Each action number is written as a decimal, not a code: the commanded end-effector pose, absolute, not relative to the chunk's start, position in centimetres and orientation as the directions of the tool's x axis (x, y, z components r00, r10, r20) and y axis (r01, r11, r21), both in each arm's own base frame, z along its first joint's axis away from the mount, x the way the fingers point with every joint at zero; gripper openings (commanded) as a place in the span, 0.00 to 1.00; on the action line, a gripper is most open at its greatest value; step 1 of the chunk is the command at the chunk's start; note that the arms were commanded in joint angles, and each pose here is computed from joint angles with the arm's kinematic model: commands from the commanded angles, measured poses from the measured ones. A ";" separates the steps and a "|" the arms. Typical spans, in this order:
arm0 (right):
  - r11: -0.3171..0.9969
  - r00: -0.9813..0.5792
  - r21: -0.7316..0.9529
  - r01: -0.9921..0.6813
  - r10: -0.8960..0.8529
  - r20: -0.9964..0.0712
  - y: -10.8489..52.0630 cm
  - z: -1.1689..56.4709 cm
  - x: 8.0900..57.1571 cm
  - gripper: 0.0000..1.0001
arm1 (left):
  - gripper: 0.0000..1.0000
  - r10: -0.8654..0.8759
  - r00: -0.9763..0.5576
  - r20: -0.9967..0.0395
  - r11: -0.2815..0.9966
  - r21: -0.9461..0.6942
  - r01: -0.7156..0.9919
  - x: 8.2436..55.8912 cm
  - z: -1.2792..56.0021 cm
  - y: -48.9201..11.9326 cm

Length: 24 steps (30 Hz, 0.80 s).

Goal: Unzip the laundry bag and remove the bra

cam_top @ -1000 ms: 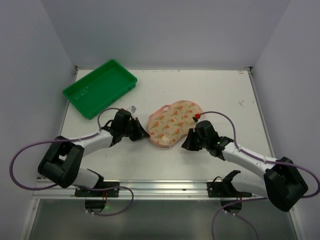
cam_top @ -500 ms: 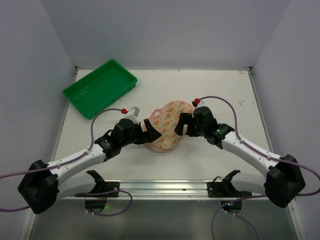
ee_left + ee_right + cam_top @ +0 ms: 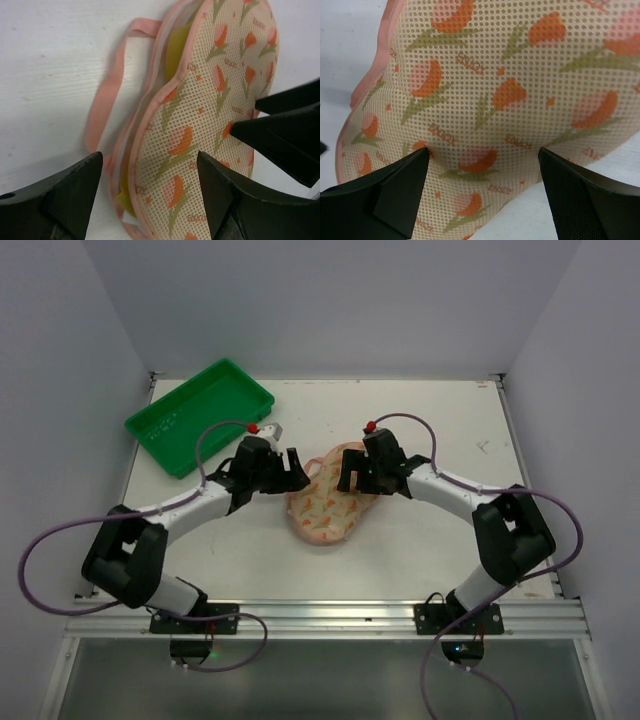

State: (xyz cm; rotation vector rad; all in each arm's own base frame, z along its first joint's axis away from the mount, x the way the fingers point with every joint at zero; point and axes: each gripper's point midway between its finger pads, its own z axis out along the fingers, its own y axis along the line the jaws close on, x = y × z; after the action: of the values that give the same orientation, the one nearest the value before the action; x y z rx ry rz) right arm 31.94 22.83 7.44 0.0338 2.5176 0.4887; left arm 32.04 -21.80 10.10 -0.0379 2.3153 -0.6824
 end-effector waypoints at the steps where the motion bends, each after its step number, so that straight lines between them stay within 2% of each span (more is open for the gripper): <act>1: 0.889 -0.803 0.407 -0.212 0.078 -0.590 25.4 10.2 34.9 0.91 | 0.79 -0.128 -0.759 -0.639 0.773 -0.544 0.327 32.4 10.8 -25.4; 6: 0.834 -0.797 0.412 -0.368 -0.054 -0.602 28.5 10.1 37.0 0.90 | 0.74 -0.174 -0.818 -0.548 0.702 -0.651 0.288 29.4 8.9 -26.5; 13: 0.749 -0.805 0.472 -0.466 -0.137 -0.578 31.7 9.8 36.8 0.88 | 0.74 -0.224 -0.838 -0.498 0.716 -0.667 0.205 24.5 7.6 -24.8; 18: 0.762 -0.768 0.450 -0.466 -0.096 -0.633 30.7 13.4 36.7 0.89 | 0.79 -0.345 -0.718 -0.604 0.801 -0.588 0.110 27.0 10.9 -21.1; 22: 0.803 -0.695 0.407 -0.436 -0.013 -0.719 28.3 19.6 36.3 0.94 | 0.81 -0.387 -0.688 -0.614 0.820 -0.570 0.047 28.6 12.0 -19.6; 24: 0.829 -0.676 0.392 -0.399 0.024 -0.737 27.0 20.8 35.9 0.97 | 0.81 -0.397 -0.704 -0.588 0.824 -0.567 0.009 29.3 11.3 -19.5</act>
State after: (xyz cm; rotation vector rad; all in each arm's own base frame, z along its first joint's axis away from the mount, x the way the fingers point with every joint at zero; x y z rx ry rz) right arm 36.00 28.83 14.35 -0.3442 2.3758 0.7348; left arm 27.59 -20.75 11.27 -0.1829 2.2544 -0.7953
